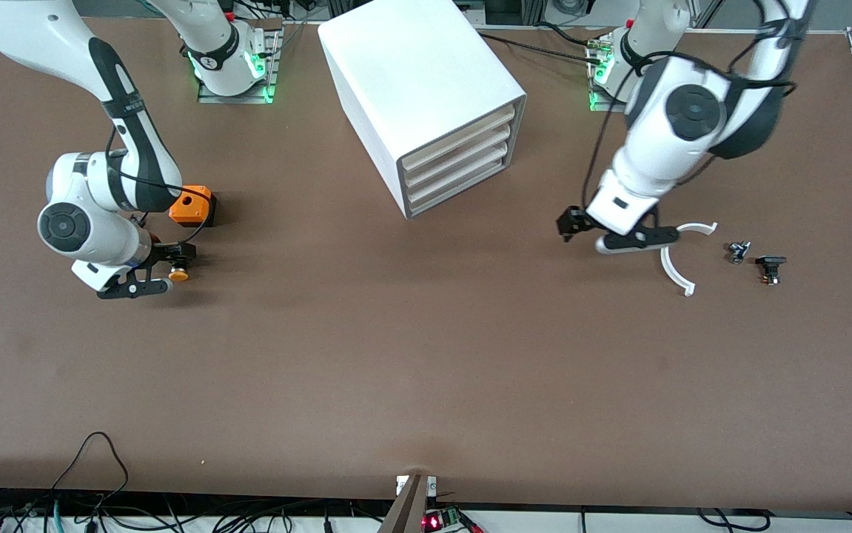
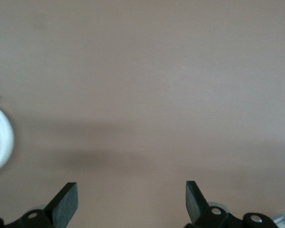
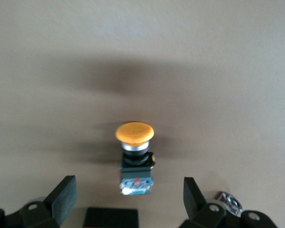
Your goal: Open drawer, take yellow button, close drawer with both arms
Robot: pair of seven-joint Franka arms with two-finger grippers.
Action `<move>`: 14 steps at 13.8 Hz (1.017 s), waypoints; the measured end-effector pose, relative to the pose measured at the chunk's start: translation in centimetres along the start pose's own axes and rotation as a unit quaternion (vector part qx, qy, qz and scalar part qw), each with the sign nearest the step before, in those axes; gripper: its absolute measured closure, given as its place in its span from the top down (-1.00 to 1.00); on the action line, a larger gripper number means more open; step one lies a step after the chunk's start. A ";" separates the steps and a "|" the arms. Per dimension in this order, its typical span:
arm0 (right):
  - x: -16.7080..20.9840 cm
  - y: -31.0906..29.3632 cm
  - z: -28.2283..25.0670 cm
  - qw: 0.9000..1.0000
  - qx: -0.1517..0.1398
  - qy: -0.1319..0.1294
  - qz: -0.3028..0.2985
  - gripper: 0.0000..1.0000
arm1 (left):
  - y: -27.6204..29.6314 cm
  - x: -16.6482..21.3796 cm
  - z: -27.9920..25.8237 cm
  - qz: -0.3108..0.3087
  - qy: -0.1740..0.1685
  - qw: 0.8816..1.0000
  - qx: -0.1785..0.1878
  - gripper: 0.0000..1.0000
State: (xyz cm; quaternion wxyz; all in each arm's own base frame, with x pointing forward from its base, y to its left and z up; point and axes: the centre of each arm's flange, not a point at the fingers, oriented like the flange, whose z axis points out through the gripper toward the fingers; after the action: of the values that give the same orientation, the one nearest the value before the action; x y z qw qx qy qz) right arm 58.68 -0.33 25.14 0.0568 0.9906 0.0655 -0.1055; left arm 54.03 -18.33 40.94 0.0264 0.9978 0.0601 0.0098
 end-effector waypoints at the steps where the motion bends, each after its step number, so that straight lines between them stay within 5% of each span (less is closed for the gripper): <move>1: 0.6 -0.5 -2.2 1.000 0.006 -0.005 0.000 1.00 | -1.6 1.1 -2.2 0.017 -0.008 1.000 0.006 1.00; 5: 1.5 -1.4 -11.2 0.999 0.037 -0.029 0.008 1.00 | -10.8 3.2 -11.9 0.067 -0.039 0.997 0.020 1.00; 10: 0.0 -3.4 -23.2 0.997 0.056 -0.049 0.024 1.00 | -16.5 1.1 -19.7 0.092 -0.041 0.995 0.015 1.00; 14: -1.8 -1.7 -30.7 0.998 0.051 0.000 0.036 1.00 | -16.7 1.5 -19.5 0.097 -0.046 0.994 0.015 1.00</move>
State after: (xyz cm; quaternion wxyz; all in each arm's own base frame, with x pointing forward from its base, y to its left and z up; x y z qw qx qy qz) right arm 62.89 5.06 55.15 0.0101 0.9939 0.0241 -0.1068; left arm 53.11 -0.63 59.53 0.0133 0.9986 -0.0379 -0.0348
